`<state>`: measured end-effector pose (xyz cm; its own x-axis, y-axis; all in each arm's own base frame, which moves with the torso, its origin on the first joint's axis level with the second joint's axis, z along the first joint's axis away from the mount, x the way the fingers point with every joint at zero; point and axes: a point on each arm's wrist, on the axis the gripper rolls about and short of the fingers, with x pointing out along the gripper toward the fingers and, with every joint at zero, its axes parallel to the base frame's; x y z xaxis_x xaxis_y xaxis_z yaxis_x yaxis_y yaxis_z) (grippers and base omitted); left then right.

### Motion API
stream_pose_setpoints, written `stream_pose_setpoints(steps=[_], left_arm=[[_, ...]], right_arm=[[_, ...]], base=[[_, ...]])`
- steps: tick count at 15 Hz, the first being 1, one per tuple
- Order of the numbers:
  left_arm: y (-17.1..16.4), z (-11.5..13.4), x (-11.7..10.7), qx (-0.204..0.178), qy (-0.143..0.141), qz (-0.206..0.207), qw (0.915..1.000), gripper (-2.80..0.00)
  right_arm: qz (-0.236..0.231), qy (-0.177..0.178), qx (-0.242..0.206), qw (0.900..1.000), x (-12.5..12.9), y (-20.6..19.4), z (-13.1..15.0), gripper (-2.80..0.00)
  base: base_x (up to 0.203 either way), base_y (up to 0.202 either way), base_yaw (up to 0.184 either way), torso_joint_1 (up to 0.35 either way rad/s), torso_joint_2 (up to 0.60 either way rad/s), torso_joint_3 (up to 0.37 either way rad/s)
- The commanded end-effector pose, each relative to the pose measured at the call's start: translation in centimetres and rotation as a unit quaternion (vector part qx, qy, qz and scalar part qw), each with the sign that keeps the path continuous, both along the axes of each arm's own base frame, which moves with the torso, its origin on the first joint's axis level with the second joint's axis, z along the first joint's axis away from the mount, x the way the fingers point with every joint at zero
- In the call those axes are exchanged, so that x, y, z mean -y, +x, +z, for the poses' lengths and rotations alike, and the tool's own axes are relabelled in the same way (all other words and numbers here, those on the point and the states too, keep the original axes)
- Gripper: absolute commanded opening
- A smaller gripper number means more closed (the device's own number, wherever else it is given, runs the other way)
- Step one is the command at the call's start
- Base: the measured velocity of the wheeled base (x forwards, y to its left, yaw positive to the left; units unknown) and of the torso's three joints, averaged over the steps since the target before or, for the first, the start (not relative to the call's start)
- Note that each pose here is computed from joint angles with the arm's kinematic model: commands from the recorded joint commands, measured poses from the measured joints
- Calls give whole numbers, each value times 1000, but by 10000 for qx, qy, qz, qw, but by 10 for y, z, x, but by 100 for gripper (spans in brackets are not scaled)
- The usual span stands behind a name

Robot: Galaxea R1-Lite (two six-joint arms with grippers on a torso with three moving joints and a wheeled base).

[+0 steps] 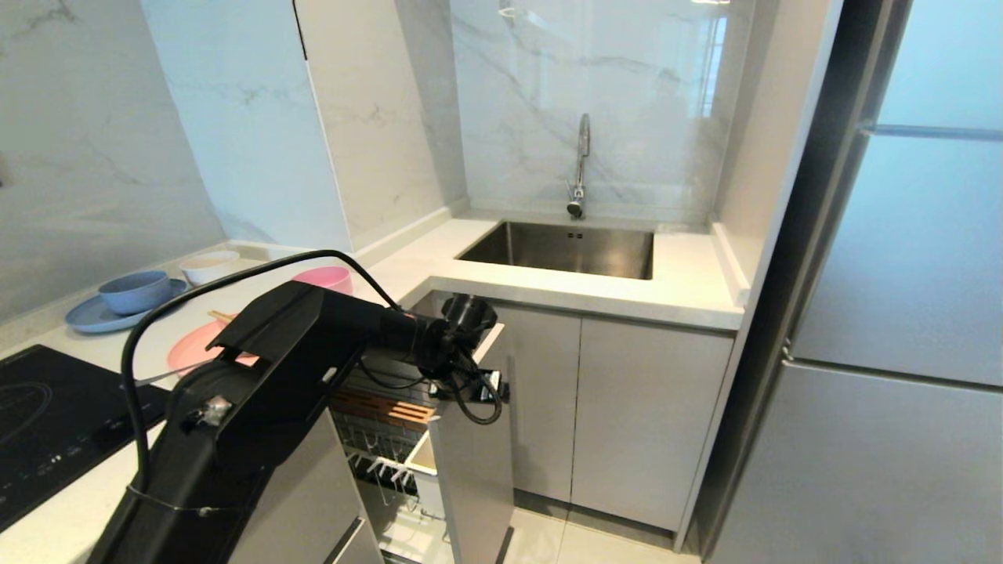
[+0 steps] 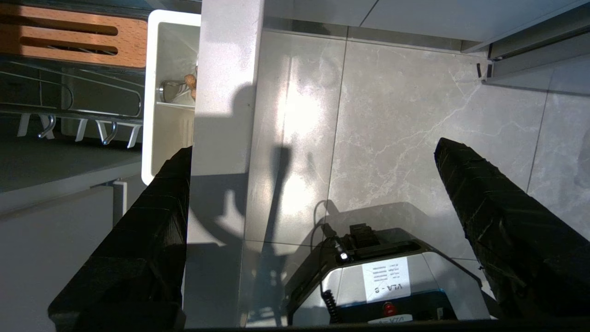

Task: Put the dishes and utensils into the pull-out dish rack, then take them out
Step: Open the cupboard

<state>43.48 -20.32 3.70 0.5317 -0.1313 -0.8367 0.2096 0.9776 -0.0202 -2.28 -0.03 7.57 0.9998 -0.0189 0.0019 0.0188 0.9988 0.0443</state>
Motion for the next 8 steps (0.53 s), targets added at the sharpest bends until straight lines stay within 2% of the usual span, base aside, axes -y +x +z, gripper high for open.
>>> stream_pose_setpoints(steps=[1, 8], left_arm=[[-3, 2, 5, 1, -30, -22, 10000, 0], [-13, 3, 21, -43, -77, -47, 9999, 0]], right_arm=[[-5, 1, 6, 10000, 0, 0, 0, -280], [-5, 1, 3, 10000, 0, 0, 0, -280]], base=[[0, 0, 0, 0, 0, 0], [0, 0, 0, 0, 0, 0]])
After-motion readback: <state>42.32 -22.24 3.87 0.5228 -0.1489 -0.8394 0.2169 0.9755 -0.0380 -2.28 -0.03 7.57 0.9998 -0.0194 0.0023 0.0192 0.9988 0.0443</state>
